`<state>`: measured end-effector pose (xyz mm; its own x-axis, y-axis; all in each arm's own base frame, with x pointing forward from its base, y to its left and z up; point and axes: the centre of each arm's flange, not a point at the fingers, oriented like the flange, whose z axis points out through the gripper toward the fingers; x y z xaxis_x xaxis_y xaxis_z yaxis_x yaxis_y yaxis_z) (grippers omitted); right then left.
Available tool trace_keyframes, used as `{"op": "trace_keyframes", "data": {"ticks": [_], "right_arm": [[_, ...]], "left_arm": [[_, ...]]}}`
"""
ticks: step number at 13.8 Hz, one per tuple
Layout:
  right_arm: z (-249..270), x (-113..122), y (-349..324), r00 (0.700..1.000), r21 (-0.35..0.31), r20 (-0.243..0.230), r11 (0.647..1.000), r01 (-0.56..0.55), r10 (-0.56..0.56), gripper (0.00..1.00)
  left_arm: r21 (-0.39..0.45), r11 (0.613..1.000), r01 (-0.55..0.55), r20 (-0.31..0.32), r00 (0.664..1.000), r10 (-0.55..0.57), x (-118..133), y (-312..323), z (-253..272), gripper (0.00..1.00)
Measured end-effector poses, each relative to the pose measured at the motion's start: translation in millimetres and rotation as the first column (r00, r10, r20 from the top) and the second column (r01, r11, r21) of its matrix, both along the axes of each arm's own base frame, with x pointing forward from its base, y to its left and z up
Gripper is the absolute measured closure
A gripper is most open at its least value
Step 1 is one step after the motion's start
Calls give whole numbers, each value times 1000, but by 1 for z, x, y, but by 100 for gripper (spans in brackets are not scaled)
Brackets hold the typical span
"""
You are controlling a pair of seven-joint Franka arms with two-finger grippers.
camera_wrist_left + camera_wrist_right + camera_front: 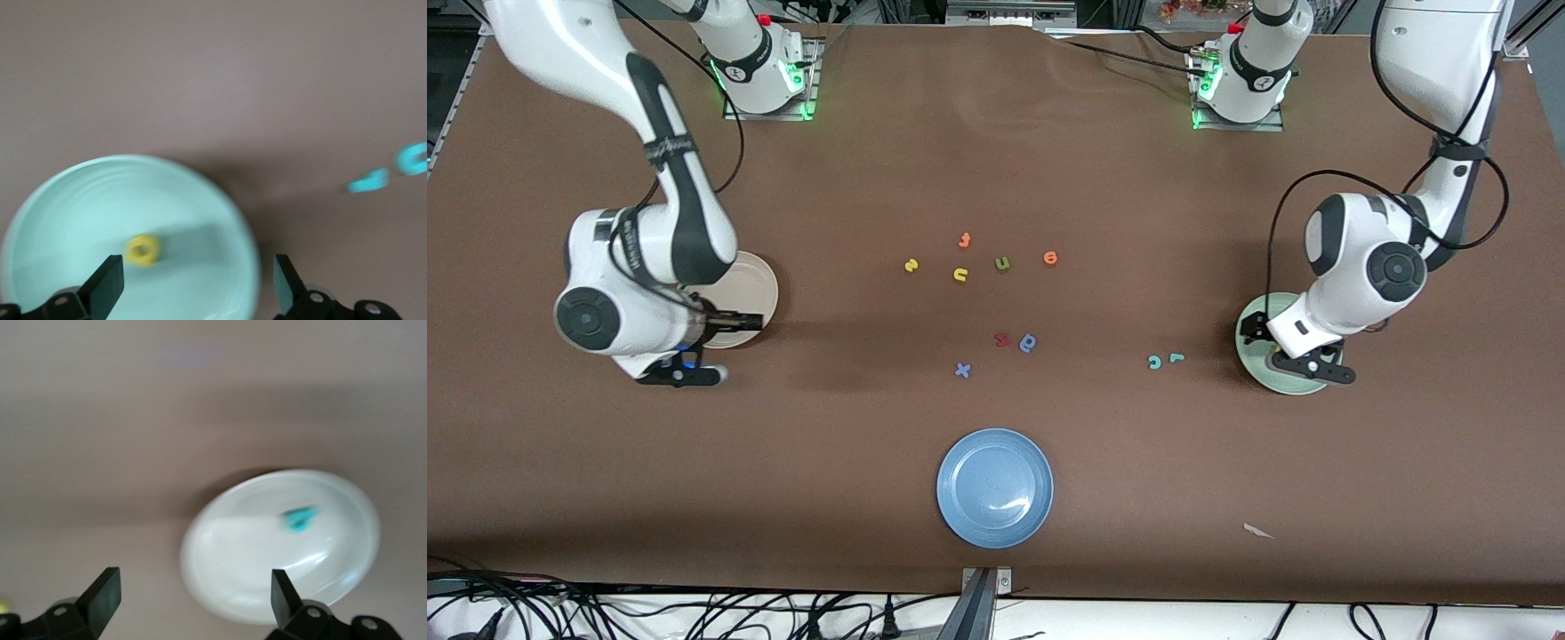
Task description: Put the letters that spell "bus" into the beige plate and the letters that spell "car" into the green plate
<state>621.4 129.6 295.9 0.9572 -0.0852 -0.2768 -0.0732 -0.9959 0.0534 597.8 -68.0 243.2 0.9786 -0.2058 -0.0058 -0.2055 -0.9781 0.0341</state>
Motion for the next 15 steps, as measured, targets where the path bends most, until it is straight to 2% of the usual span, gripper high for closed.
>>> {"op": "trace_keyframes", "data": {"ticks": [4, 7, 10, 12, 14, 15], "right_arm": [[-1, -39, 124, 979, -34, -4, 979, 203, -203, 0], [-29, -73, 191, 952, -50, 35, 951, 304, -303, 1], [-96, -114, 211, 932, -33, 72, 933, 359, -356, 1], [-124, -139, 218, 920, -52, 69, 919, 390, -386, 1], [-128, -150, 225, 916, -64, 62, 914, 400, -396, 2], [-128, -152, 226, 915, -66, 61, 914, 401, -398, 6]], "left_arm": [[-40, 998, -51, -15, 999, 50, -8, -92, -6, 2], [-43, 998, -49, -3, 999, 49, -11, -115, -29, 3], [-39, 998, -49, -1, 999, 49, -9, -114, -49, 3], [-29, 999, -40, 3, 999, 40, -7, -111, -51, 4], [-20, 999, -37, 10, 999, 37, -4, -107, -49, 4], [-13, 999, -32, 13, 999, 33, -4, -104, -49, 4]]}}
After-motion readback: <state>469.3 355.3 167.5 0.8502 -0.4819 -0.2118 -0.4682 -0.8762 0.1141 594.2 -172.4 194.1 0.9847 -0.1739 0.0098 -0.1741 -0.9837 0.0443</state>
